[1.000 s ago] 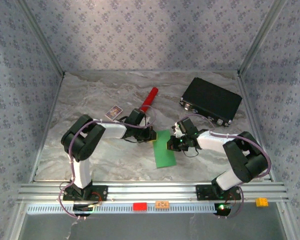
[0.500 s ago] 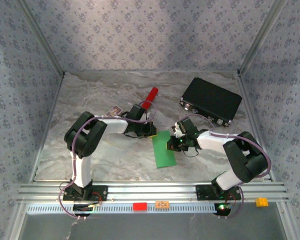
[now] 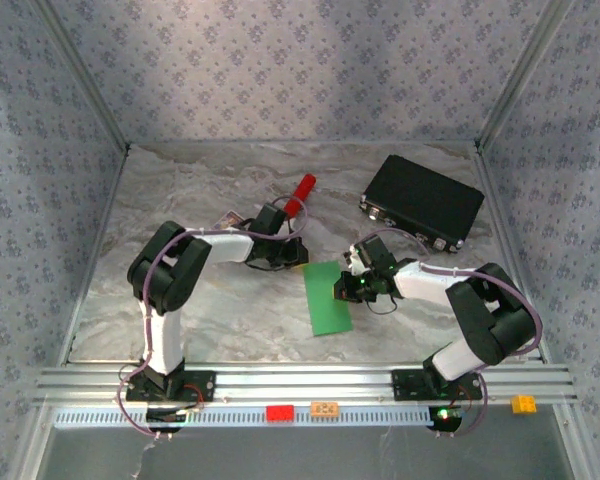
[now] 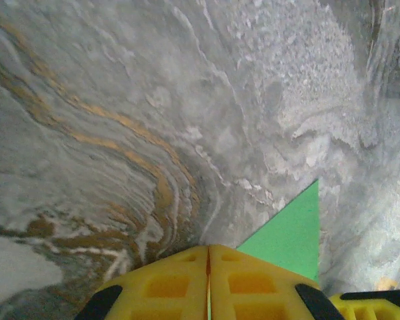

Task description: Fold a paper plane with a square sheet of paper (pick it up from the middle)

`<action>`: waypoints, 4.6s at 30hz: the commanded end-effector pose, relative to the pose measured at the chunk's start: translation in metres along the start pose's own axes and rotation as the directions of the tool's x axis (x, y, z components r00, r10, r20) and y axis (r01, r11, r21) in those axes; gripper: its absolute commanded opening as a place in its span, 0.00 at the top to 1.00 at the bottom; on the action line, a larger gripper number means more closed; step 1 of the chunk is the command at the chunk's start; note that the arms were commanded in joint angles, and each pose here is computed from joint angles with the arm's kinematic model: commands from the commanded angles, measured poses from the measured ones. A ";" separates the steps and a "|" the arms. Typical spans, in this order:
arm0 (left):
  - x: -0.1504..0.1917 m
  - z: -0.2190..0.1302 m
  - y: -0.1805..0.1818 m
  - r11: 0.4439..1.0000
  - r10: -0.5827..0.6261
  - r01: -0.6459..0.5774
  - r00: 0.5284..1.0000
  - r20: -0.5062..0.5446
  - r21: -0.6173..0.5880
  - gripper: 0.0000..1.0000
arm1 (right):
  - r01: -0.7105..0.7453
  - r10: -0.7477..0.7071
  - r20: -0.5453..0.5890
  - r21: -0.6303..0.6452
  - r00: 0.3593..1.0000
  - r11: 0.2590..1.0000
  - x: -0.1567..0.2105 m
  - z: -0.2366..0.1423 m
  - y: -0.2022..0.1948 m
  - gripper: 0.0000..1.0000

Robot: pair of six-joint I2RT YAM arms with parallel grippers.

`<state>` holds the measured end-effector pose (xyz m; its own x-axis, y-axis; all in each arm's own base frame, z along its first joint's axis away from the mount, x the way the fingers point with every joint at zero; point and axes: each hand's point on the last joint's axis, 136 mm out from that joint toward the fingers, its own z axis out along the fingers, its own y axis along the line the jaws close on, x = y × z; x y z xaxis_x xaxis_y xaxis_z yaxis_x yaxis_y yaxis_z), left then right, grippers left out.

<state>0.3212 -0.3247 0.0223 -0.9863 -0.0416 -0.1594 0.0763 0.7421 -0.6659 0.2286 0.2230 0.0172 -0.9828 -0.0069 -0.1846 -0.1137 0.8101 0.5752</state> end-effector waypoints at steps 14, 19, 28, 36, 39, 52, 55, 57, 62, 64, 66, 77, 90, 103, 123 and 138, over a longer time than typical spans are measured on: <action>-0.004 -0.028 -0.047 0.994 0.105 -0.106 0.993 0.050 0.003 0.88 | -0.118 0.119 -0.008 0.104 0.993 0.988 0.012 0.007 -0.025 1.00; 0.005 -0.029 -0.057 0.992 0.129 -0.129 0.991 0.036 0.012 0.88 | -0.148 0.144 0.052 0.087 0.988 0.985 -0.003 0.005 -0.018 1.00; 0.010 -0.022 -0.053 0.992 0.127 -0.127 0.992 0.013 -0.005 0.88 | -0.113 0.111 0.066 0.031 0.992 0.993 -0.014 0.001 0.000 1.00; 0.017 -0.004 -0.051 0.990 0.138 -0.138 0.990 -0.033 -0.008 0.89 | -0.066 0.070 0.152 -0.031 0.986 0.997 -0.019 -0.033 0.023 0.85; 0.018 0.002 -0.045 0.990 0.139 -0.141 0.989 -0.048 -0.023 0.89 | -0.105 0.102 0.162 0.009 0.981 0.994 -0.009 -0.042 0.012 0.83; 0.036 0.023 -0.002 0.988 0.097 -0.107 0.991 -0.097 -0.110 0.91 | -0.241 0.245 0.093 -0.056 0.965 0.969 0.046 -0.047 0.001 0.55; 0.045 0.025 0.010 0.987 0.079 -0.093 0.990 -0.113 -0.127 0.91 | -0.262 0.265 0.056 -0.063 0.963 0.963 0.056 -0.042 0.002 0.51; 0.050 0.026 0.017 0.988 0.066 -0.082 0.991 -0.118 -0.131 0.91 | -0.275 0.278 0.035 -0.071 0.960 0.959 0.061 -0.038 0.003 0.51; 0.054 0.029 0.020 0.990 0.052 -0.068 0.991 -0.121 -0.125 0.92 | -0.297 0.299 0.011 -0.077 0.954 0.952 0.068 -0.032 0.001 0.48; 0.054 0.028 0.019 0.990 0.053 -0.068 0.991 -0.122 -0.122 0.92 | -0.298 0.300 0.007 -0.081 0.954 0.951 0.069 -0.031 0.001 0.48; 0.052 0.028 0.017 0.990 0.057 -0.071 0.991 -0.119 -0.120 0.91 | -0.299 0.301 0.014 -0.080 0.953 0.951 0.069 -0.031 0.000 0.47; 0.049 0.025 0.009 0.991 0.077 -0.089 0.990 -0.118 -0.100 0.92 | -0.248 0.286 0.120 -0.262 0.951 0.933 0.034 -0.046 0.028 0.52; 0.045 0.023 0.001 0.992 0.089 -0.098 0.990 -0.110 -0.079 0.91 | -0.244 0.284 0.086 -0.316 0.955 0.917 0.024 -0.043 0.033 0.52; 0.043 0.022 -0.006 0.992 0.105 -0.111 0.989 -0.106 -0.056 0.91 | -0.265 0.298 0.063 -0.315 0.952 0.912 0.019 -0.035 0.024 0.60; 0.031 0.007 -0.038 0.987 0.163 -0.163 0.983 -0.083 0.012 0.80 | -0.308 0.324 0.006 -0.292 0.946 0.905 0.013 -0.020 0.005 0.91; 0.024 -0.074 -0.058 0.971 0.239 -0.238 0.960 0.143 -0.025 0.38 | -0.403 0.464 0.129 -0.331 0.877 0.854 -0.018 -0.010 0.033 0.90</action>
<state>0.2873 -0.3329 0.1168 -0.9201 0.0427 -0.3894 0.3014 0.7120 -0.6342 0.2221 0.2357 0.0363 -0.9242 0.3817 0.0118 0.2332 0.5397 0.8089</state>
